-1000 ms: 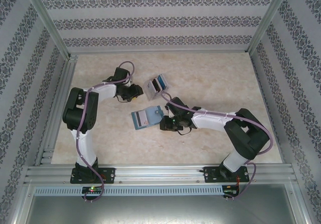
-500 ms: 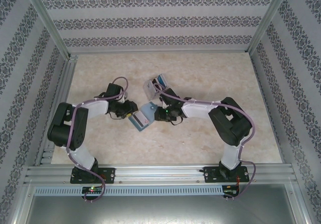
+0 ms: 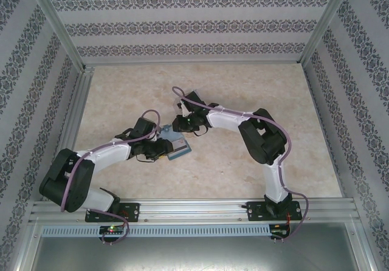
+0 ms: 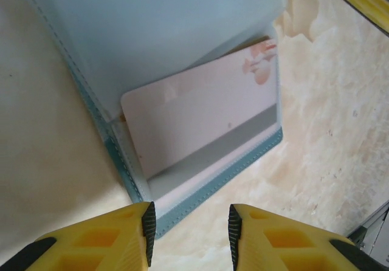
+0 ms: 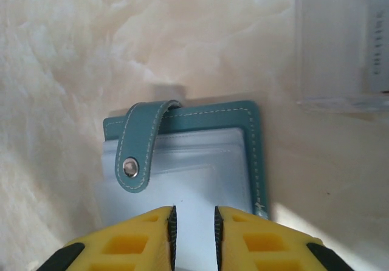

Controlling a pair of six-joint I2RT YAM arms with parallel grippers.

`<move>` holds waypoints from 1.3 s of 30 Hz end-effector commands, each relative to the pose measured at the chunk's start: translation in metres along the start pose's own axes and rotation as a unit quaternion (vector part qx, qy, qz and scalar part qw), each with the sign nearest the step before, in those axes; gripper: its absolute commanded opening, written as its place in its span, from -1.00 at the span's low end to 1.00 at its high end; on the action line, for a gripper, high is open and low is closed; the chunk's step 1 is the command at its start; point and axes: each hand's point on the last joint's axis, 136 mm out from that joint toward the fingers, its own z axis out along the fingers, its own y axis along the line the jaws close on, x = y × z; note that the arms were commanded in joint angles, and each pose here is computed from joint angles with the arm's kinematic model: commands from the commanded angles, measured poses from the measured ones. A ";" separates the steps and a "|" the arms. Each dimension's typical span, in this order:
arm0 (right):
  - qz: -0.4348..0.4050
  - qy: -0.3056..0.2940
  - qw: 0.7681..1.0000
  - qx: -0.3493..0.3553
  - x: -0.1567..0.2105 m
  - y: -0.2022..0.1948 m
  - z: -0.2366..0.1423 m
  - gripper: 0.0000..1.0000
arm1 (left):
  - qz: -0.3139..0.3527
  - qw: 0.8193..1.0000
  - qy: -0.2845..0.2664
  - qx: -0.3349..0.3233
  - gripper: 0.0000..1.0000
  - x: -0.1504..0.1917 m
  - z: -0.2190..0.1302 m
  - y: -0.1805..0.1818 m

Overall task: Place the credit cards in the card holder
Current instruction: Rotate the card holder at the center of the table.

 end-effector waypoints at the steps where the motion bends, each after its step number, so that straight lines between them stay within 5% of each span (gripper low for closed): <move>1: -0.019 0.016 1.000 0.003 0.005 0.005 -0.011 -0.47 | -0.010 1.000 -0.004 0.003 -0.22 -0.002 0.009 -0.002; 12: -0.014 -0.066 0.997 0.023 -0.017 -0.008 -0.095 -0.45 | 0.018 1.000 0.016 -0.009 -0.21 0.002 0.025 -0.011; 22: 0.017 -0.091 0.995 0.039 -0.026 -0.040 -0.125 -0.40 | 0.030 0.999 0.034 0.030 -0.20 -0.009 0.051 -0.060; 39: 0.020 -0.119 0.991 0.061 -0.107 -0.067 -0.135 -0.23 | 0.103 0.994 -0.035 0.010 -0.15 -0.069 -0.010 -0.108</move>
